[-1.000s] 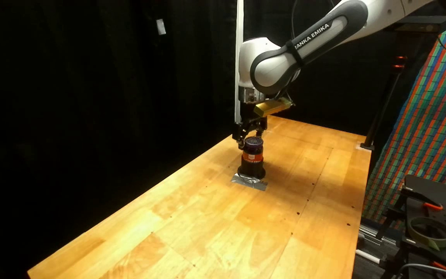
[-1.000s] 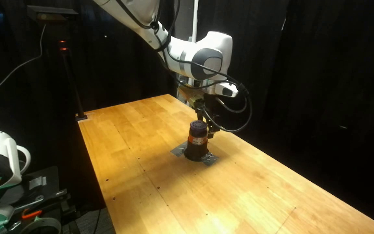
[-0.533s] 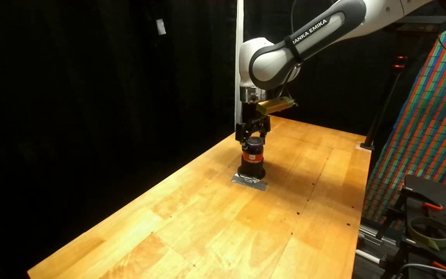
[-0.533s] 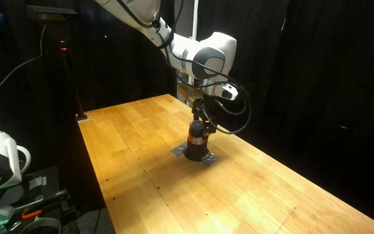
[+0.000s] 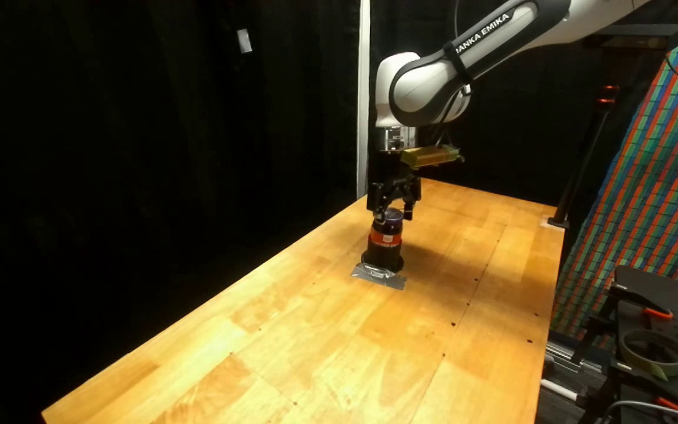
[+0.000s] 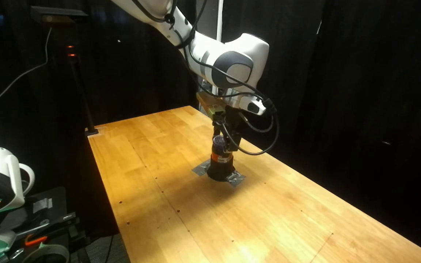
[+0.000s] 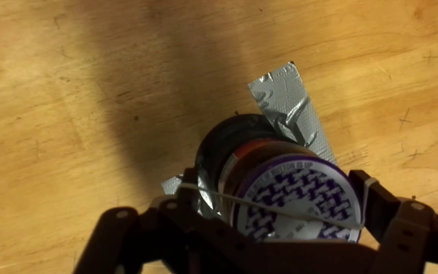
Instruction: Put the rubber band around the brown cup
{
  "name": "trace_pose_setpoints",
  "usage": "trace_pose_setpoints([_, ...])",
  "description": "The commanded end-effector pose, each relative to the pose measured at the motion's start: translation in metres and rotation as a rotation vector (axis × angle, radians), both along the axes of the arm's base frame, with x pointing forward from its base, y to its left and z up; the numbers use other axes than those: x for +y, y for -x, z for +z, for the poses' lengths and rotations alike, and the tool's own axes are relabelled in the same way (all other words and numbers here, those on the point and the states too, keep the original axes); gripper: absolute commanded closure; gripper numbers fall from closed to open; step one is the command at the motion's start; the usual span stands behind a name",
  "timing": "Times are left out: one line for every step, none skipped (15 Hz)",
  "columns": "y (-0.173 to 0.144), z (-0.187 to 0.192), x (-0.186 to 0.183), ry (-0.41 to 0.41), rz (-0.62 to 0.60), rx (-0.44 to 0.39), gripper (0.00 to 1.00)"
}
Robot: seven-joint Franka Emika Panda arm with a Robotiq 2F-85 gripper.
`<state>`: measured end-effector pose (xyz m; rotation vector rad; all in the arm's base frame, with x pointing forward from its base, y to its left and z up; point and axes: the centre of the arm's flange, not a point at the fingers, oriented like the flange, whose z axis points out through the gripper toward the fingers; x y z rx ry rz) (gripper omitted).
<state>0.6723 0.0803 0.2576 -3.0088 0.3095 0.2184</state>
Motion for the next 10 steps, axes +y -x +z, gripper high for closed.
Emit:
trace_pose_setpoints([0.036,0.007,-0.01,-0.042,0.008,0.021,0.0])
trace_pose_setpoints([0.04,0.006,-0.011,-0.048,0.01,0.025,0.0])
trace_pose_setpoints([0.045,0.006,-0.011,-0.053,0.013,0.03,0.0])
trace_pose_setpoints([0.049,0.005,-0.012,-0.057,0.018,0.033,0.0])
trace_pose_setpoints([0.054,0.004,-0.012,-0.061,0.021,0.03,0.0])
trace_pose_setpoints([0.058,0.004,-0.012,-0.061,0.022,0.022,0.0])
trace_pose_setpoints([0.062,0.001,-0.013,-0.059,0.016,0.014,0.25])
trace_pose_setpoints([0.066,0.001,-0.013,-0.058,0.01,-0.003,0.25])
trace_pose_setpoints([0.07,-0.001,-0.013,-0.056,0.006,-0.02,0.34])
trace_pose_setpoints([0.075,-0.002,-0.014,-0.054,0.001,-0.035,0.42])
